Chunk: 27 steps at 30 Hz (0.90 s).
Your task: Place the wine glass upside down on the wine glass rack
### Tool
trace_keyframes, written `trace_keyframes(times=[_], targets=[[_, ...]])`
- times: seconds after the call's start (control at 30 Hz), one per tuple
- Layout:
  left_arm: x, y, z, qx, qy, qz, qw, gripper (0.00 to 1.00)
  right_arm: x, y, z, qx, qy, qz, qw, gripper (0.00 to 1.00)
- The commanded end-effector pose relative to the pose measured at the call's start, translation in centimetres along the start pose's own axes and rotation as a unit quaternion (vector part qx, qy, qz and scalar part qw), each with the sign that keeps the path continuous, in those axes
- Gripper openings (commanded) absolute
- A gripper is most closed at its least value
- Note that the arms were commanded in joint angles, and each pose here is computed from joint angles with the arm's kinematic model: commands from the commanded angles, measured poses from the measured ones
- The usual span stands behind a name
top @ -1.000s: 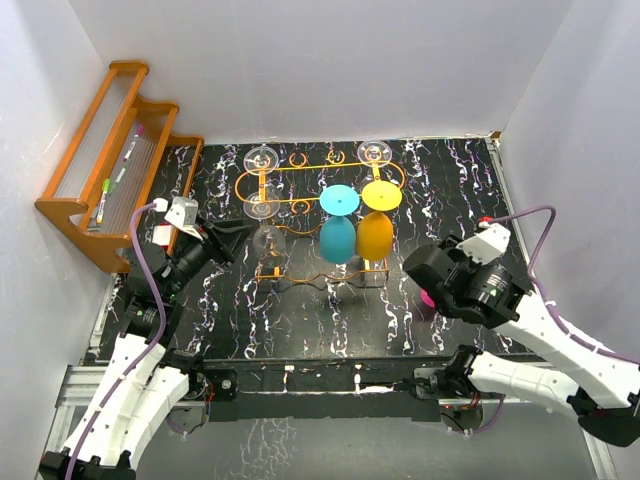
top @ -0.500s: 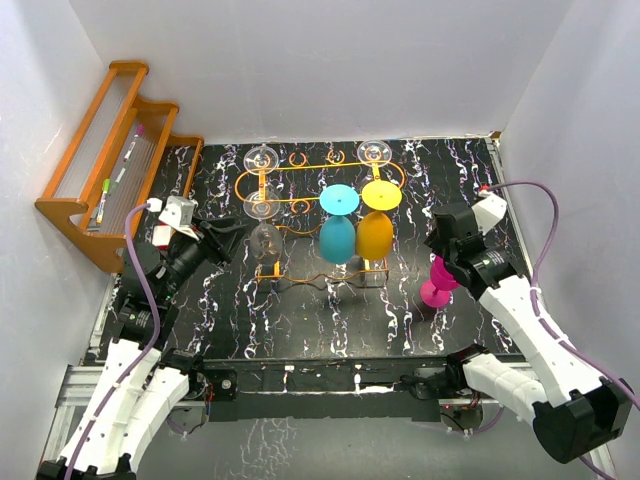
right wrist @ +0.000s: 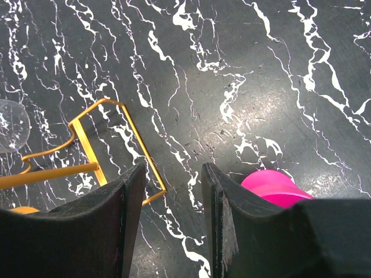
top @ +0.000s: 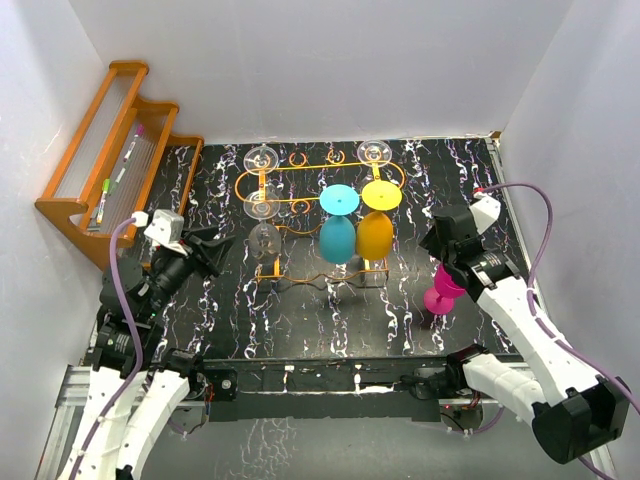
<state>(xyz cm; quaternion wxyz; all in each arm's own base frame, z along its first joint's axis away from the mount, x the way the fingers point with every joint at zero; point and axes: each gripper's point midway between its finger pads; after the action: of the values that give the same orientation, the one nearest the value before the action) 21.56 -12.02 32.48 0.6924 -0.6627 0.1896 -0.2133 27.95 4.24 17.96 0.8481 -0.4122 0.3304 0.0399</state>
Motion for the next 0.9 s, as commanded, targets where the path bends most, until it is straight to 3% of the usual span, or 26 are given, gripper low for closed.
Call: trace_keyframes(times=[0.0,0.27,0.3,0.43,0.87], targets=[[-1.8,-0.2,0.4,0.031,-0.018,0.016,0.999,0.45,-1.4,-3.0,1.7,0.014,-0.035,-0.044,0.998,0.46],[-3.3,-1.2,0.0,0.018,-0.021,0.042,0.999,0.51,-4.2,-3.8,0.9,-0.003,-0.023,-0.025,0.999,0.47],[-3.5,-1.4,0.1,0.019,-0.025,0.042,0.999,0.56,-4.3,-3.4,0.6,-0.003,-0.025,-0.020,0.999,0.46],[-4.2,-2.7,1.1,0.037,-0.054,0.037,0.997,0.96,-4.6,-2.4,-1.0,-0.006,-0.011,-0.008,1.000,0.43],[-6.4,-7.5,5.3,0.168,-0.158,0.014,0.973,0.97,-3.7,0.0,-2.4,-0.013,0.005,0.024,1.000,0.40]])
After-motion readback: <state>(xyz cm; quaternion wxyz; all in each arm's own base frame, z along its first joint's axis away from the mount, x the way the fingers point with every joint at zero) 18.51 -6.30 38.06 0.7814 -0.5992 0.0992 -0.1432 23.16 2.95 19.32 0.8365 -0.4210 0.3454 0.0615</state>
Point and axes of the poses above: each gripper's point midway between its finger pads, its own x axis out along the fingers, its own z axis along the line the jaws close on, y = z × x, and after that the axes turned 12 degrees about x, right-handed
